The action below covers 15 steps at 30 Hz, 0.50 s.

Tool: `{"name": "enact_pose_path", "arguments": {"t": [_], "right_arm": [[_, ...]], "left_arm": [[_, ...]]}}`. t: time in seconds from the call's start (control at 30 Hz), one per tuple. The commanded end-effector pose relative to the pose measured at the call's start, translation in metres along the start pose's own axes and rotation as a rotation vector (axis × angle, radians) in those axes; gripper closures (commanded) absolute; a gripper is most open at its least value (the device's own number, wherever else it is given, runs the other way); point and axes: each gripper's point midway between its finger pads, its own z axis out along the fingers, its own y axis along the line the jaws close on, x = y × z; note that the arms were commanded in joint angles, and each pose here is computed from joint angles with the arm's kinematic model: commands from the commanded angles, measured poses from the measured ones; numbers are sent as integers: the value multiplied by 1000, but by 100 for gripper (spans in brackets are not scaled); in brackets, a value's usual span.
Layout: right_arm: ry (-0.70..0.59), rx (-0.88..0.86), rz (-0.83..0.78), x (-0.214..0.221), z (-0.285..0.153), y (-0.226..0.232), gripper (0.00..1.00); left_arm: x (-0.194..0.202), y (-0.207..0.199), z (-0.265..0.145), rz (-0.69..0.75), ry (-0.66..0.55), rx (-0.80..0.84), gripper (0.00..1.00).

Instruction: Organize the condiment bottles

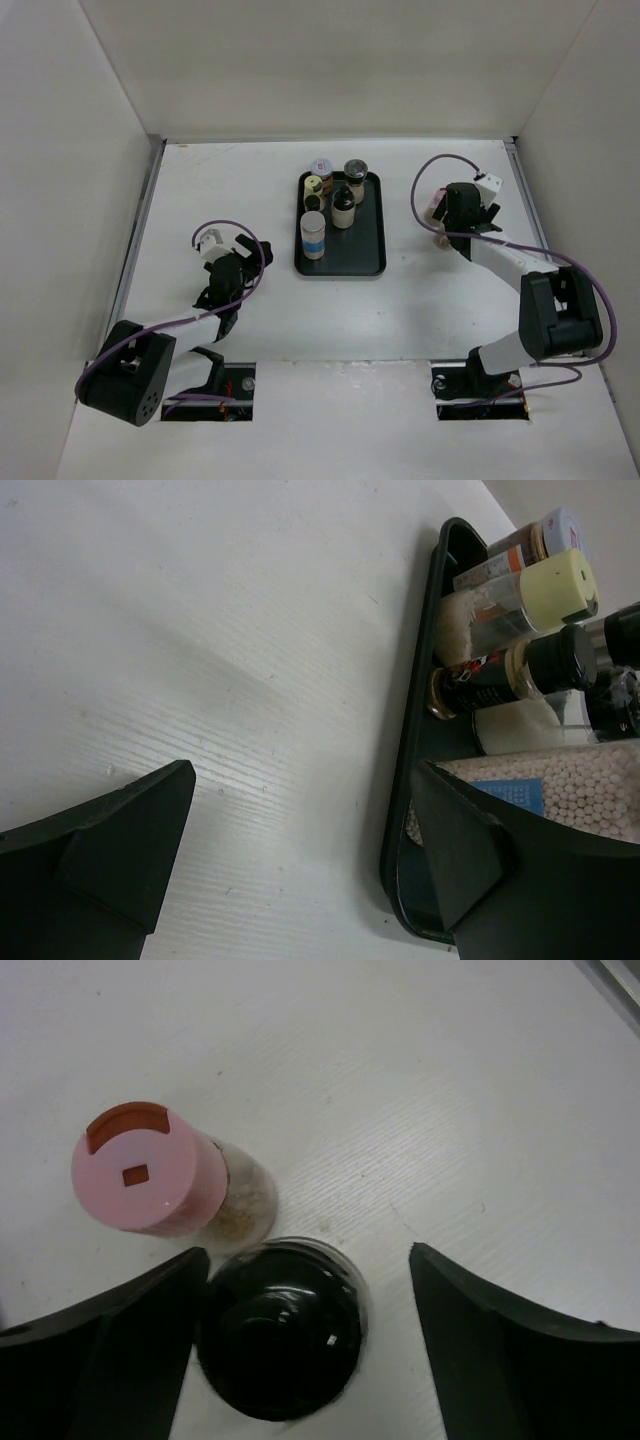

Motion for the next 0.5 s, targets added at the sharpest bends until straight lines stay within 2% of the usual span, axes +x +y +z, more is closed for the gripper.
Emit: {"name": "enact_pose_path", "arguments": {"t": [0.0,0.03,0.07,0.1,0.17,0.3,0.4,0.47], "right_arm": [[-41,-41,71,-24,8,16,19],[-36,-50,72,-22,8,18,25],[-39,-80,82,-26,2,23,37],[-40,-81,83,-27,2,23,38],[-51,-106,85,-32,-8,29,46],[-134,-191,108,-56,-46,48,50],[-164,-318,90,-64,-80,86,49],[-146,-419,41,-54,-101,121,49]], "left_arm": [[-17,-26,4,-38,-46,77,10],[-17,-27,3,-39,-48,79,10],[-17,-26,3,-38,-50,74,10],[-17,-26,3,-38,-50,74,10],[-15,-26,4,-36,-39,76,10],[-16,-26,3,-37,-48,74,10],[-14,-26,5,-37,-38,77,10],[-16,-27,4,-39,-44,79,10]]}}
